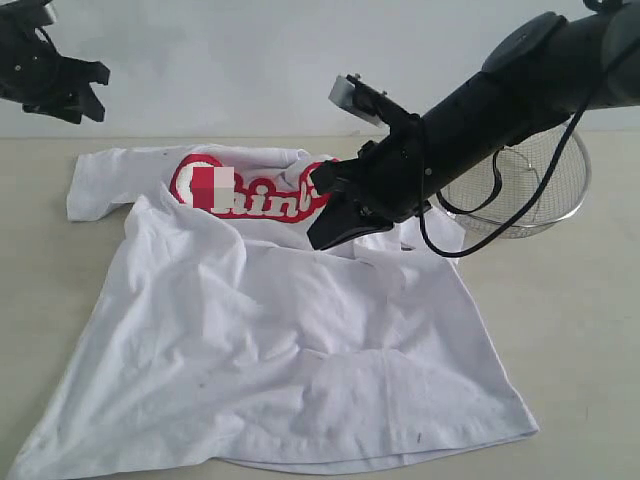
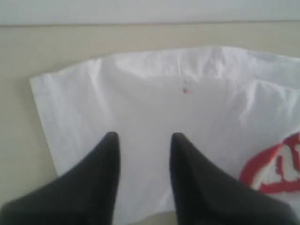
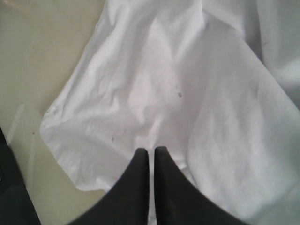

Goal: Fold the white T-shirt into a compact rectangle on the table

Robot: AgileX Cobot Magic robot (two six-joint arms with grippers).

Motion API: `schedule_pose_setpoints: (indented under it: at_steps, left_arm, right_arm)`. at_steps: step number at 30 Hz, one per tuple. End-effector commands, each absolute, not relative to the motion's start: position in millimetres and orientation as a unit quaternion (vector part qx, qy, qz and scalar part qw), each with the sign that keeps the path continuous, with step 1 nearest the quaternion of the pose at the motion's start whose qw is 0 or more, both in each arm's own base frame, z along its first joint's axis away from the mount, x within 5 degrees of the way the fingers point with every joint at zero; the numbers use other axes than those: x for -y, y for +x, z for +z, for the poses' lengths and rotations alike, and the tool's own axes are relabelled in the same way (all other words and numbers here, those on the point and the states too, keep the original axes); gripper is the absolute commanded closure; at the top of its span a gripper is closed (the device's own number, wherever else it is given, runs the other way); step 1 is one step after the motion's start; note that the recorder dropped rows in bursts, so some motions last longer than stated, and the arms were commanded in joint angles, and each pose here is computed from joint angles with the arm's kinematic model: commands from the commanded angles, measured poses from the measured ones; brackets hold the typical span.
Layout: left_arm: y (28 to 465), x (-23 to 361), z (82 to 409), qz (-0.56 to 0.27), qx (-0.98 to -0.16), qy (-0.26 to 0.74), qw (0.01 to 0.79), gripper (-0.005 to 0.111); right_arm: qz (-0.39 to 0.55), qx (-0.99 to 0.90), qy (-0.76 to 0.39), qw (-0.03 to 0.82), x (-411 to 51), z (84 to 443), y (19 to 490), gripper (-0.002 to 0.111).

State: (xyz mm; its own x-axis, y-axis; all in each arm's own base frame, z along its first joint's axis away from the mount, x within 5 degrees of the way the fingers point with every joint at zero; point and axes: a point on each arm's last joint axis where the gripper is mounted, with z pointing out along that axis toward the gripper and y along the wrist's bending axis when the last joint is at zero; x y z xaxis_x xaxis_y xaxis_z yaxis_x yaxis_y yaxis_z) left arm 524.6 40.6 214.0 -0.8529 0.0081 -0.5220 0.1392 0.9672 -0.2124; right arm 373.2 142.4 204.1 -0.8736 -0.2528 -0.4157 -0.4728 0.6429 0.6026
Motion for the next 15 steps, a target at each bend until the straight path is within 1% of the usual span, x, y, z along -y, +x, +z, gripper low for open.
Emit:
schedule_pose_setpoints:
  at_steps: [1, 3, 4, 6, 9, 11, 12, 15]
  left_arm:
    - [504.3, -33.3, 231.1, -0.168, -0.966, 0.048, 0.194, 0.102]
    - [499.9, -30.8, 224.8, -0.182, -0.966, 0.041, 0.179, 0.102]
    - [492.3, -29.4, 229.3, -0.185, -0.967, 0.039, 0.173, 0.102]
    - [473.7, -24.8, 247.7, -0.196, -0.964, 0.047, 0.174, 0.102]
    - [434.2, -14.0, 276.3, -0.202, -0.963, 0.057, 0.17, 0.102]
    - [404.0, 5.0, 289.8, -0.205, -0.961, 0.081, 0.167, 0.102]
    - [389.9, 16.0, 290.0, -0.205, -0.96, 0.093, 0.164, 0.102]
    - [357.9, 38.8, 279.9, -0.21, -0.961, 0.112, 0.139, 0.102]
  right_arm:
    - [0.365, -0.896, -0.198, 0.156, -141.2, 204.8, 374.8, 0.108]
    - [0.355, -0.904, -0.186, 0.148, -138.5, 199.0, 370.0, 0.108]
    - [0.351, -0.907, -0.178, 0.152, -136.7, 200.0, 366.3, 0.108]
    - [0.336, -0.91, -0.179, 0.161, -133.2, 205.9, 360.0, 0.108]
    - [0.304, -0.918, -0.174, 0.187, -126.8, 225.0, 355.8, 0.108]
    - [0.267, -0.934, -0.17, 0.165, -119.6, 228.3, 349.7, 0.108]
    - [0.252, -0.94, -0.176, 0.145, -117.0, 225.9, 346.6, 0.108]
    - [0.256, -0.942, -0.174, 0.129, -116.4, 222.7, 340.9, 0.108]
